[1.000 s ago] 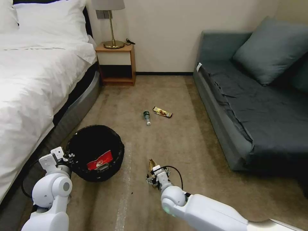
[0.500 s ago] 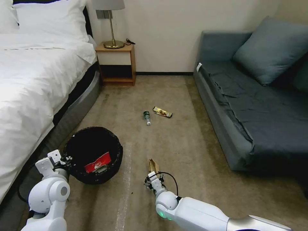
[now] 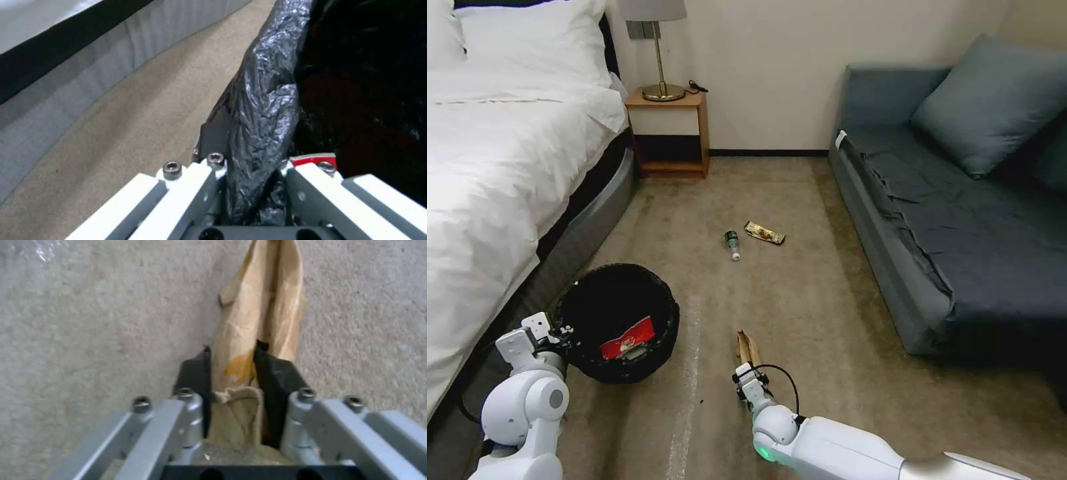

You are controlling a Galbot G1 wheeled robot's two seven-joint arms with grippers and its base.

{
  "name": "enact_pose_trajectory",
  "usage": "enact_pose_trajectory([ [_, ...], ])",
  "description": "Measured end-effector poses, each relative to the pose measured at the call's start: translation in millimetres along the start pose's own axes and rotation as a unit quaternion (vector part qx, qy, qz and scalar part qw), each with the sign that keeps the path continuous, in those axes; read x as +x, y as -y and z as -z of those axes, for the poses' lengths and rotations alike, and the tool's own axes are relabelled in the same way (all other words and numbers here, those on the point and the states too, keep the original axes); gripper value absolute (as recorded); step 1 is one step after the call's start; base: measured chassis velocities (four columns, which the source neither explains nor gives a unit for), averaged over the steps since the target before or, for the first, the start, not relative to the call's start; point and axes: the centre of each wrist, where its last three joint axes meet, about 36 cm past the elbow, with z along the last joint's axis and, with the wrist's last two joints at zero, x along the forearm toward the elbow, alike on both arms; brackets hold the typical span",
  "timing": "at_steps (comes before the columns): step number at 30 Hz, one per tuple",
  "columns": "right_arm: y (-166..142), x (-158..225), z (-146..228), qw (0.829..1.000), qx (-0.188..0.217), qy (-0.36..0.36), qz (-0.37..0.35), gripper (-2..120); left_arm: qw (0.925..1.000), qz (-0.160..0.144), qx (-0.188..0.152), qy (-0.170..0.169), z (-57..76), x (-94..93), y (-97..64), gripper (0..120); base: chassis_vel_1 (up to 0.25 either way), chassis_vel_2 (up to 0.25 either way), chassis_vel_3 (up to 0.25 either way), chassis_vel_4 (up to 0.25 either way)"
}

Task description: Pick up the trash bin, then pick up the garbage on the floor and place it into the trash bin.

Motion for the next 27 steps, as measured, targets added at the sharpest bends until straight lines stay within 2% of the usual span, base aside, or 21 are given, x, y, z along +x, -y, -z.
enact_pose_trajectory([
  [6, 1.7, -3.7, -9.1, 1.000, 0.010, -0.002, -0.003, 1, 1.0000, -0.001, 0.000, -0.001, -1.7, 1.7, -0.5, 3, 0.000, 0.000, 0.000, 0.000],
  [16, 4.8, -1.7, -14.1, 1.000, 0.012, 0.005, -0.004, 1, 1.0000, 0.000, -0.001, -0.001, -3.5, 2.3, -2.2, 3, 0.000, 0.000, 0.000, 0.000],
  [27, 39.9, 20.3, 25.7, 0.999, -0.015, 0.045, -0.021, 1, 1.0000, -0.001, -0.002, 0.001, -2.1, 0.9, -1.1, 3, 0.000, 0.000, 0.000, 0.000],
])
